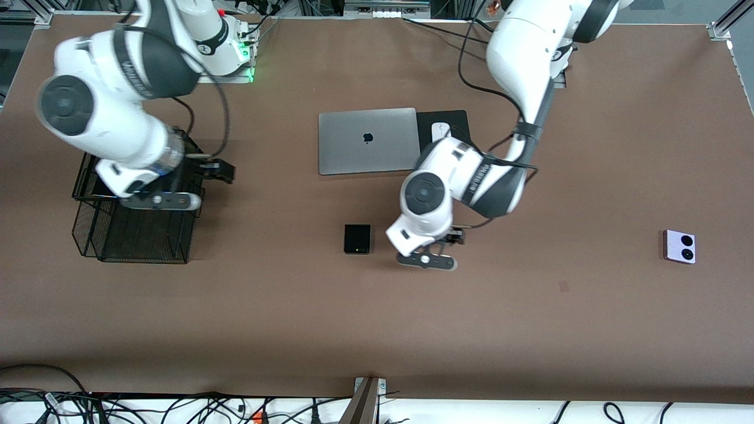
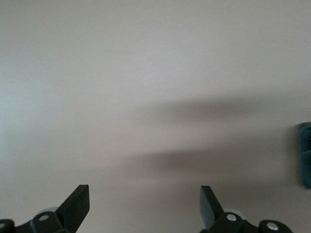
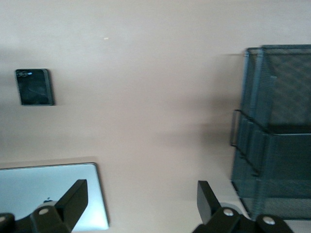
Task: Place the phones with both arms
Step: 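Grasp the flip phone with the right gripper while the left gripper reaches the white phone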
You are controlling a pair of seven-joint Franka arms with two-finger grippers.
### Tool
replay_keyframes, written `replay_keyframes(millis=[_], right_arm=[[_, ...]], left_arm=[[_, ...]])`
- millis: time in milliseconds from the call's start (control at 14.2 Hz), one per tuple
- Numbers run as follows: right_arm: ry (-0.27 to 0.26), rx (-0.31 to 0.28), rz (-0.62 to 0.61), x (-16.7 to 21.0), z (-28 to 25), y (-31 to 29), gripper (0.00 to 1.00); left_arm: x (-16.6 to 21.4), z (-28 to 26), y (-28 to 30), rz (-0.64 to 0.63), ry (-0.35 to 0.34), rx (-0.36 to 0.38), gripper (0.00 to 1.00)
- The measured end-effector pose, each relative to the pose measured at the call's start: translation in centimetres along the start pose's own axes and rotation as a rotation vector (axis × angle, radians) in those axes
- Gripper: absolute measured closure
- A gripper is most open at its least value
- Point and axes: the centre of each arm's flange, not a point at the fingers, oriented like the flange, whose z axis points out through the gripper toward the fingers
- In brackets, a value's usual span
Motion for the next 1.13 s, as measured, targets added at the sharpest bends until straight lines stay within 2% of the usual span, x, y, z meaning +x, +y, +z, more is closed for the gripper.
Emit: replay_keyframes(millis=[141,282,423,563,845,1127], right_arm=[[0.027,-0.015,0.004,0.9,1.1,-4.5,0.0],[0.081,-0.018,0.03,1.9,3.2,-9.4,0.0],[0.124,-0.018,0.093,2.7,6.2,-13.6,0.0],[0.168,0.002,0.099,3.7,9.5,-16.8,0.0],[0.24,0.079,0.036,4.3,17.5,-23.0,0.0],[0.228,0.068,0.012,4.8,22.4,-24.3,0.0]], left_arm=[[-0.4,-0.5,-6.2,0.002,-0.038,0.014,0.0],[-1.5,-1.0,-11.9,0.016,-0.059,0.067,0.0],[-2.4,-1.2,-16.7,0.074,-0.086,0.077,0.0],[-2.9,-1.0,-21.6,0.134,-0.1,0.076,0.0],[-3.5,0.8,-33.1,0.224,-0.048,0.047,0.0],[-5.5,3.4,-46.0,0.319,0.013,0.04,0.0]])
